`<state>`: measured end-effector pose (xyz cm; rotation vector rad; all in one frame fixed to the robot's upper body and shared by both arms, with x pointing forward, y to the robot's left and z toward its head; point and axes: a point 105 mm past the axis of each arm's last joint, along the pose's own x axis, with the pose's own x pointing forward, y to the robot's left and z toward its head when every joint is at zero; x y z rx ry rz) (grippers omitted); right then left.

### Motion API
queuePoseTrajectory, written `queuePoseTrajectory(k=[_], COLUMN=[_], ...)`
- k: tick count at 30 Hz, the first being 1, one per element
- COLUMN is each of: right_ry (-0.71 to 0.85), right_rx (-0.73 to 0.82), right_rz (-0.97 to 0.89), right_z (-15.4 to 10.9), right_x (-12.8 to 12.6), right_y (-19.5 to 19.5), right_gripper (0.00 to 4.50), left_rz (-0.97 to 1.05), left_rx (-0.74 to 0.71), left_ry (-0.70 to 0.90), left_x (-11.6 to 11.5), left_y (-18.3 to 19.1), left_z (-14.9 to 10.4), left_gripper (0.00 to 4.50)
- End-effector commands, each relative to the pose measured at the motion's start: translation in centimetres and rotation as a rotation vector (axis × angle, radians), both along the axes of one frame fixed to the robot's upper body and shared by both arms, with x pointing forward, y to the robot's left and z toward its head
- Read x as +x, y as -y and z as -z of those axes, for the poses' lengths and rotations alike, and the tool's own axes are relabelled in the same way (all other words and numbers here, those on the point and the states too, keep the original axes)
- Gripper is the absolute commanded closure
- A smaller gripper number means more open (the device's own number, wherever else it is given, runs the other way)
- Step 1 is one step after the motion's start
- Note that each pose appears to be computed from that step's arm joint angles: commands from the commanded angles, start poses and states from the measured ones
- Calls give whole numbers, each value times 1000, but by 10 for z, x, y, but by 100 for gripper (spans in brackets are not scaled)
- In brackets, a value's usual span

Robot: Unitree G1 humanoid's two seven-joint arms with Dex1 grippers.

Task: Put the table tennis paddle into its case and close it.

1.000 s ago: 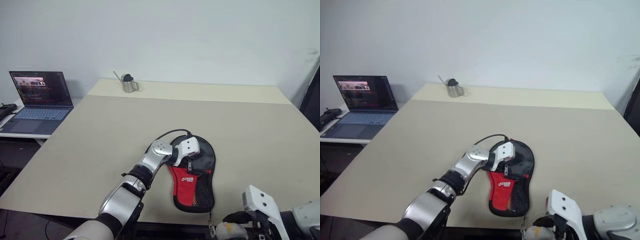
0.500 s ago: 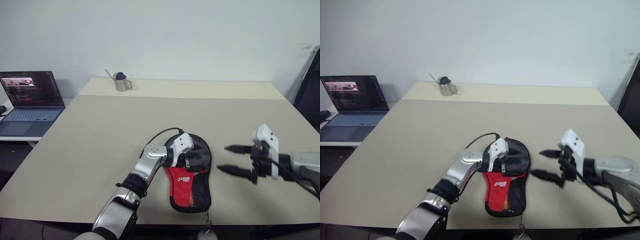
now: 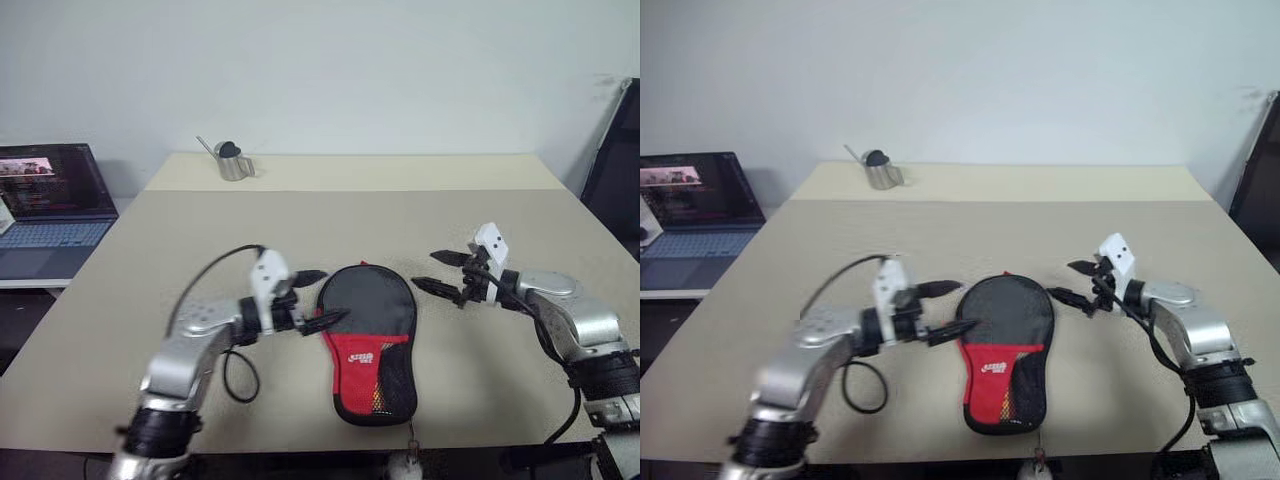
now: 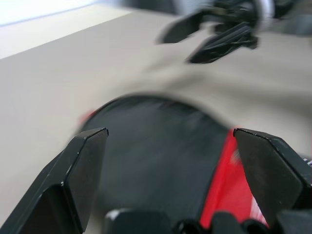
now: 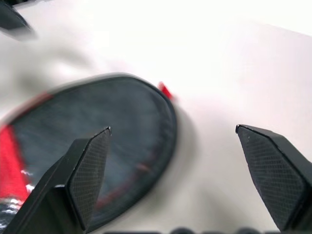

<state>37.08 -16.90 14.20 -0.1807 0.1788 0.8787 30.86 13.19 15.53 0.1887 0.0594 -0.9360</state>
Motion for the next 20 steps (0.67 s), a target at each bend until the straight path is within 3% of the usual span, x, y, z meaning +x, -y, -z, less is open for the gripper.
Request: queuePoseTrajectory(k=[1, 10, 20], right_ry=[59, 60, 28], right_rx=[10, -23, -74], right_rz=[0, 117, 117], right_z=[-16, -20, -20], right_x=[9, 19, -1], right_y=[8, 48, 53], right_gripper=[1, 1, 1], left_rz=[-63, -197, -223], left_rx=[-10, 39, 70], left_ry=[69, 138, 160], left_x=[-6, 5, 23], left_y=[-5, -13, -11], left_z=[-18, -27, -16], left_gripper=[0, 0, 0])
